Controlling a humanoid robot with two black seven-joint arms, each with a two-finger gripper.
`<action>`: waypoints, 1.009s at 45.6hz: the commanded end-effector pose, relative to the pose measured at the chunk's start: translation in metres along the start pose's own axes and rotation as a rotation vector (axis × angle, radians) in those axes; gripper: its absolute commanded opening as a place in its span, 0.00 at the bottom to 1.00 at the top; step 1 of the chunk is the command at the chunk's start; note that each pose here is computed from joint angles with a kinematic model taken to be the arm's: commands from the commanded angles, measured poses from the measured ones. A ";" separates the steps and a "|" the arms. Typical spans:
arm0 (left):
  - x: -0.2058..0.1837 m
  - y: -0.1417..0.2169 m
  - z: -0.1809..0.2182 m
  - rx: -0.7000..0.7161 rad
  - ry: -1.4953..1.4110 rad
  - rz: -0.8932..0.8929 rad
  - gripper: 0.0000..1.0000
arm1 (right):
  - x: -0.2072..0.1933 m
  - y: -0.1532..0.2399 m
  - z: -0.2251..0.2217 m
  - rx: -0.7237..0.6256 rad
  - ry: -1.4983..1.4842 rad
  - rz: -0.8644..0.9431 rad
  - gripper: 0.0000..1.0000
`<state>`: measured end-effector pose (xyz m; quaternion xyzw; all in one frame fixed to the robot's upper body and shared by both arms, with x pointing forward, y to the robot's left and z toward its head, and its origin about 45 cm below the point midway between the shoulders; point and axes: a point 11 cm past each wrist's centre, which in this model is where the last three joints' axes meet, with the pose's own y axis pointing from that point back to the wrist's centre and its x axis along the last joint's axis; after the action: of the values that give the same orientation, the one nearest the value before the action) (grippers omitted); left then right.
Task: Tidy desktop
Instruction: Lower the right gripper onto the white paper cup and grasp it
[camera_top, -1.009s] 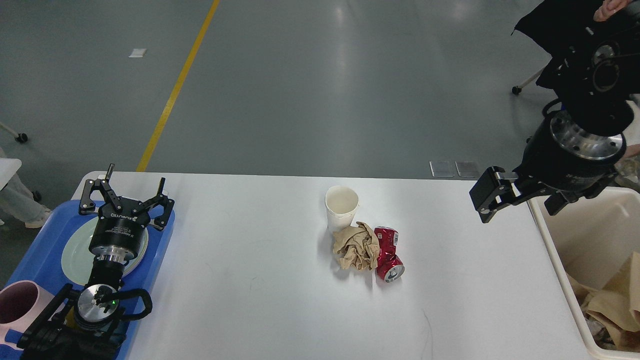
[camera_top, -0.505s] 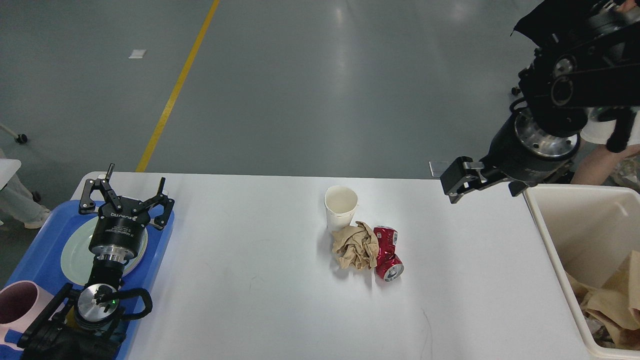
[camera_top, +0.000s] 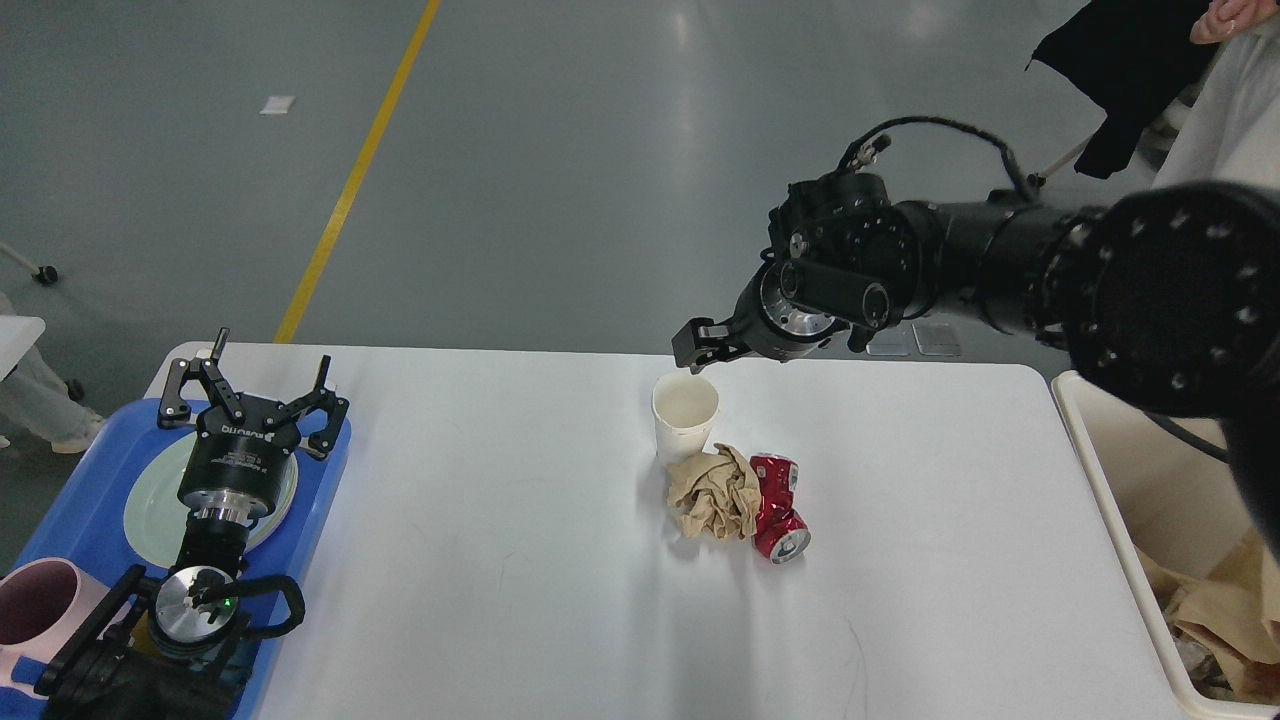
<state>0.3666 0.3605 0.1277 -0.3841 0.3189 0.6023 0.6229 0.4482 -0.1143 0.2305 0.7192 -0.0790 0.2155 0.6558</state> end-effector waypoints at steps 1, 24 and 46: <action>0.000 0.000 0.000 0.001 0.000 0.000 0.97 | -0.005 -0.027 -0.007 0.025 -0.040 0.084 1.00; 0.000 0.000 0.000 0.001 0.000 -0.002 0.97 | -0.037 -0.082 0.010 0.032 -0.197 0.225 1.00; 0.000 0.000 0.000 0.001 0.000 -0.002 0.97 | -0.064 -0.102 0.015 0.044 -0.271 0.233 1.00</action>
<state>0.3667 0.3602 0.1278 -0.3841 0.3187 0.6016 0.6237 0.4361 -0.1287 0.1120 0.7381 -0.2443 0.1966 0.5974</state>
